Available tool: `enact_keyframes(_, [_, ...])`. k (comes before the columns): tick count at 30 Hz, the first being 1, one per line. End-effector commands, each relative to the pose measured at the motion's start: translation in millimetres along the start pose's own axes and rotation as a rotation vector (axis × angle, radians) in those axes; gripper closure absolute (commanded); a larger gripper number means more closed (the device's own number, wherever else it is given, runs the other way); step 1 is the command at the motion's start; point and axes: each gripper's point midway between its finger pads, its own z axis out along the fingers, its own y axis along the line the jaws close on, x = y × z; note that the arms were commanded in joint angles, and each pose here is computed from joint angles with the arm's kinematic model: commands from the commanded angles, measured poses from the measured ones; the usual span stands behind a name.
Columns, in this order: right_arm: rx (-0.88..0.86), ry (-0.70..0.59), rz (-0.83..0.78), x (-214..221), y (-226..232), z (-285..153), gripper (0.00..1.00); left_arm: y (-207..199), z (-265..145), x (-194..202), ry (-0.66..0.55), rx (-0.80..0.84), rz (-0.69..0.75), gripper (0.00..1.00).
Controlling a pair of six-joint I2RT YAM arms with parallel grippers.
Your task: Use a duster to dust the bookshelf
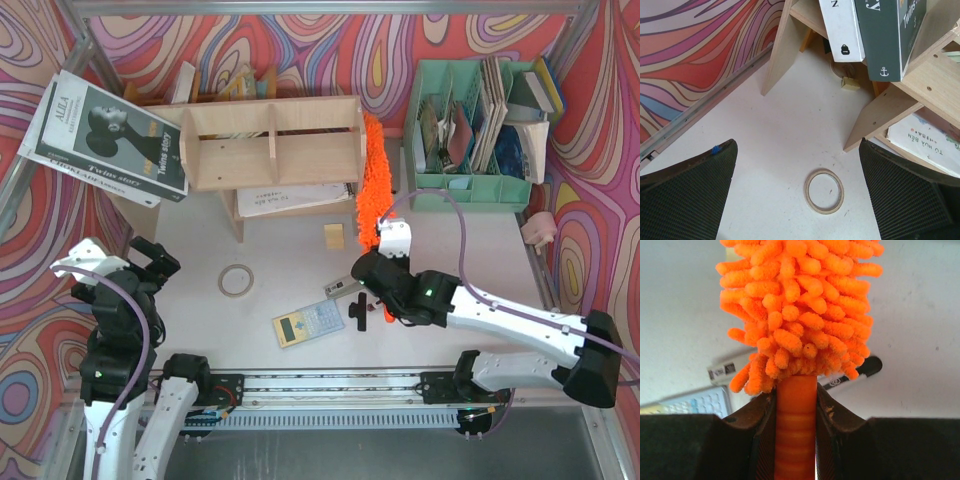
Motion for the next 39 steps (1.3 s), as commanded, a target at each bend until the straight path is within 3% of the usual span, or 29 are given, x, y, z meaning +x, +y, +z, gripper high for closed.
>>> enact_keyframes(1, [-0.050,0.092,0.026,39,13,8,1.00,-3,2,2,0.003,0.007,-0.007,0.01])
enact_keyframes(9, [-0.026,0.194,0.006,92,7,21,1.00,-8,4,4,0.016,0.029,-0.001,0.01])
enact_keyframes(15, [0.007,0.217,0.013,100,2,23,1.00,-10,6,6,0.030,0.036,0.007,0.02])
enact_keyframes(31, [-0.036,-0.168,0.153,-50,-31,-41,1.00,-18,9,10,0.057,0.062,0.024,0.02])
enact_keyframes(39, [-0.147,-0.378,0.177,-117,-32,-74,1.00,-42,15,23,0.163,0.146,0.072,0.01])
